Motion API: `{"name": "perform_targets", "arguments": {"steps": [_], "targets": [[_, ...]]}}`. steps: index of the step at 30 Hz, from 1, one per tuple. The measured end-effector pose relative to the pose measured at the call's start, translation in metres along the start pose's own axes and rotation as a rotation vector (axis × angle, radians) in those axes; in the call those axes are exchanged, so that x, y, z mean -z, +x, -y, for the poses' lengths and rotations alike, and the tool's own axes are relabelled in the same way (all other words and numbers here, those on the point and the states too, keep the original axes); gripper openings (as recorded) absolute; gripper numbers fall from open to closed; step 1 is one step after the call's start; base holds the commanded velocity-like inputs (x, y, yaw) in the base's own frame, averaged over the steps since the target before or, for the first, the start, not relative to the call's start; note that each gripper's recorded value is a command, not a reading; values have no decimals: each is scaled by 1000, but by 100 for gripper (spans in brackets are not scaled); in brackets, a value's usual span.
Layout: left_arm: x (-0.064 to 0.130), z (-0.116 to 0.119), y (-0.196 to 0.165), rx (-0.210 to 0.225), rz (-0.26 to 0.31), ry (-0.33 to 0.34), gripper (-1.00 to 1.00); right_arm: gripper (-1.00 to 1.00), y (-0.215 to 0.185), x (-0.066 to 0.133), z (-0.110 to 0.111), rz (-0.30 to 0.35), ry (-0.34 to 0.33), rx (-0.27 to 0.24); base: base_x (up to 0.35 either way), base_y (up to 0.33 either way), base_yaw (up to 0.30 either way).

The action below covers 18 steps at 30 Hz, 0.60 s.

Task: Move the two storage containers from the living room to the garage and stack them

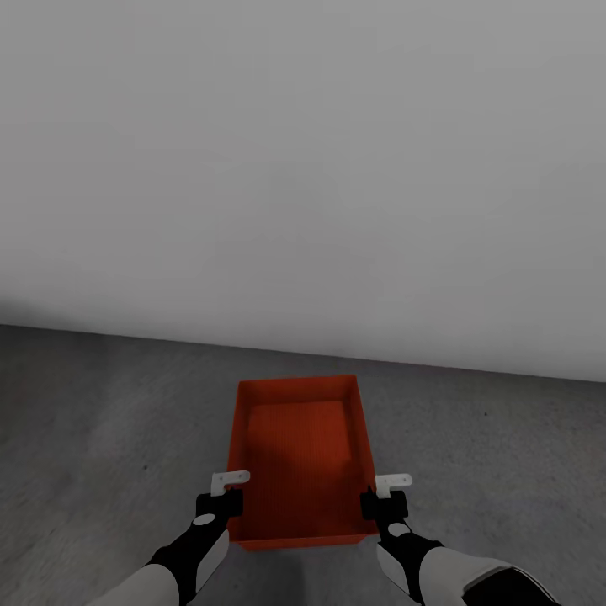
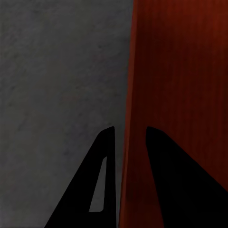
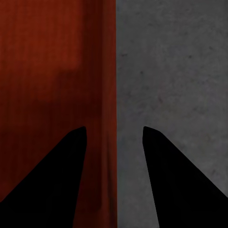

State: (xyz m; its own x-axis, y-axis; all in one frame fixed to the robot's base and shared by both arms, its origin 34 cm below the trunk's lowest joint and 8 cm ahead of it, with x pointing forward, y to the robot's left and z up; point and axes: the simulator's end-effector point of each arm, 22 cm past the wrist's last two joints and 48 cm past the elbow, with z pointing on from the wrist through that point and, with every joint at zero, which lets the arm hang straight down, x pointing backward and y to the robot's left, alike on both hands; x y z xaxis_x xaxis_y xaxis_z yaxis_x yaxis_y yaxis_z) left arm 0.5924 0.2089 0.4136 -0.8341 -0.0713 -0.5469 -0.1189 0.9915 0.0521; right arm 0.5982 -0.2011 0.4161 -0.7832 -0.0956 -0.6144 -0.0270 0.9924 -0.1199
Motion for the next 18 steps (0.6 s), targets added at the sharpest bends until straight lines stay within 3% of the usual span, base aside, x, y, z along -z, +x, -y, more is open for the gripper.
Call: {"name": "perform_targets", "arguments": {"steps": [7, 18], "targets": [[0, 0, -1, 2, 1, 0, -100, -100, -1, 0, 0, 1, 0, 1, 114, 0, 0], [0, 0, 0, -1, 0, 0, -100, -100, 0, 0, 0, 0, 0, -1, 8, 0, 0]]}}
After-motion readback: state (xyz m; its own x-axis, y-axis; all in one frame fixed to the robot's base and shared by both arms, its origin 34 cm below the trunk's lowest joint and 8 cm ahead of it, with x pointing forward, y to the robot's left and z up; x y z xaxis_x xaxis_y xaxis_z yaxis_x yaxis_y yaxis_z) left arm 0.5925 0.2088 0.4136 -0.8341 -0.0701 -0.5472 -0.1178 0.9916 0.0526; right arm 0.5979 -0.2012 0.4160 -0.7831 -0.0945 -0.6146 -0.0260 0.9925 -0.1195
